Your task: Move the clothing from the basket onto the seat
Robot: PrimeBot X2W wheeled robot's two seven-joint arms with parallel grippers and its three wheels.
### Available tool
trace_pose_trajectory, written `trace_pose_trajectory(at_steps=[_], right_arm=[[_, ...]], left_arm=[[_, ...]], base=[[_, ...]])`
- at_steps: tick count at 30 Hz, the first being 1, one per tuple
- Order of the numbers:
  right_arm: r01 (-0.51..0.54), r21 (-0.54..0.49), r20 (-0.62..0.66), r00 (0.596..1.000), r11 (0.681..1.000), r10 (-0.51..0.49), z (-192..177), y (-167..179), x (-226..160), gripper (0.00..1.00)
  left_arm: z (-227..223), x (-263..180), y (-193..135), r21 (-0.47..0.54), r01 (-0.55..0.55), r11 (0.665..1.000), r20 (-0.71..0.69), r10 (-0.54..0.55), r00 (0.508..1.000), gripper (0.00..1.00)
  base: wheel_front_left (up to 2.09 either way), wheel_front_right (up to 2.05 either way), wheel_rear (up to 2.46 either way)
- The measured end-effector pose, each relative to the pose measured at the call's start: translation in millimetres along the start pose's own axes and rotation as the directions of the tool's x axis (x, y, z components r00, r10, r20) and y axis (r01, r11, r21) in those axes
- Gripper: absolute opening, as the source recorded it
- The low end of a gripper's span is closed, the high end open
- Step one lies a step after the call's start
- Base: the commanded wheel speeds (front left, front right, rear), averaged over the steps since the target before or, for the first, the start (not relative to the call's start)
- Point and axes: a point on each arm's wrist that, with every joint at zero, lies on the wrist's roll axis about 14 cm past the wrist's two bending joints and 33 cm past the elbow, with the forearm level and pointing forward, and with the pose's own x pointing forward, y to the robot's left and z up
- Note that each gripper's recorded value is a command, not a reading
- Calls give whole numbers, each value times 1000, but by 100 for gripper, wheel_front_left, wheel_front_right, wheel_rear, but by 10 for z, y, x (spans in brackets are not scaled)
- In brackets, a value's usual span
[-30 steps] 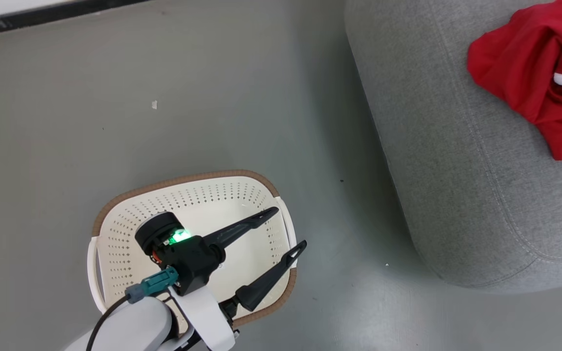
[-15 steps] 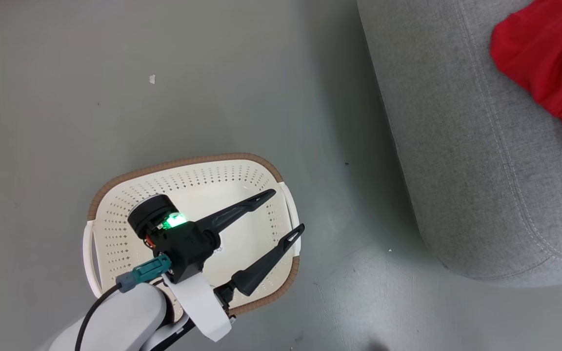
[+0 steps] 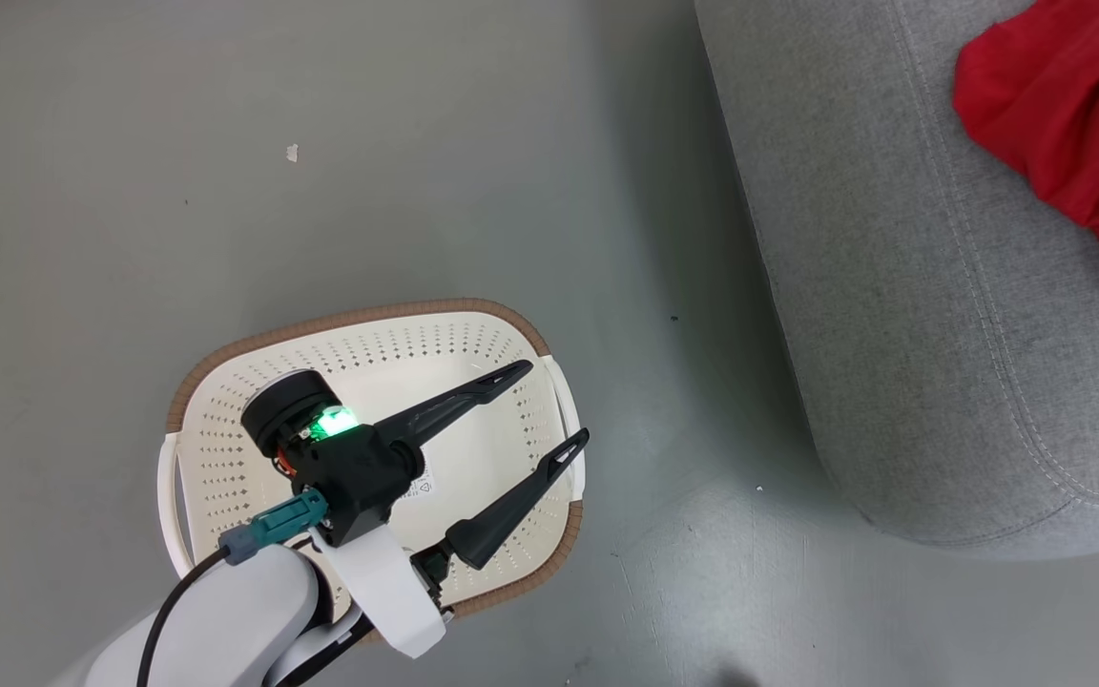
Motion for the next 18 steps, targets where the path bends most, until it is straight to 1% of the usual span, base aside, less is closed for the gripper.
trace_pose_trajectory(at_steps=[2,3,4,5,6,9,18], right_arm=[[12,12,-11,1000,1000,-11,-14,-44,-17,47],[15,15,-18,1000,1000,-14,-25,-55,-26,67],[17,19,-26,1000,1000,-16,-37,-62,-35,83],[17,22,-30,999,1000,-17,-39,-66,-44,95],[17,22,-29,999,1000,-17,-31,-71,-51,100],[13,20,-27,1000,1000,-13,-5,-77,-75,100],[-11,58,-10,1000,998,11,111,-28,-169,100]], left_arm=[[16,2,-6,3,1,1000,5,-1,1000,100],[20,2,-9,5,1,1000,5,-1,1000,100],[27,3,-14,7,1,1000,7,-1,1000,100],[34,4,-19,10,2,1000,8,-2,1000,100],[40,4,-25,12,3,1000,8,-3,1000,100],[70,7,-41,20,4,1000,15,-4,1000,100],[174,30,-115,49,7,999,31,-8,999,100]], base=[[0,0,0],[0,0,0],[0,0,0],[0,0,0],[0,0,0],[0,0,0],[0,0,0]])
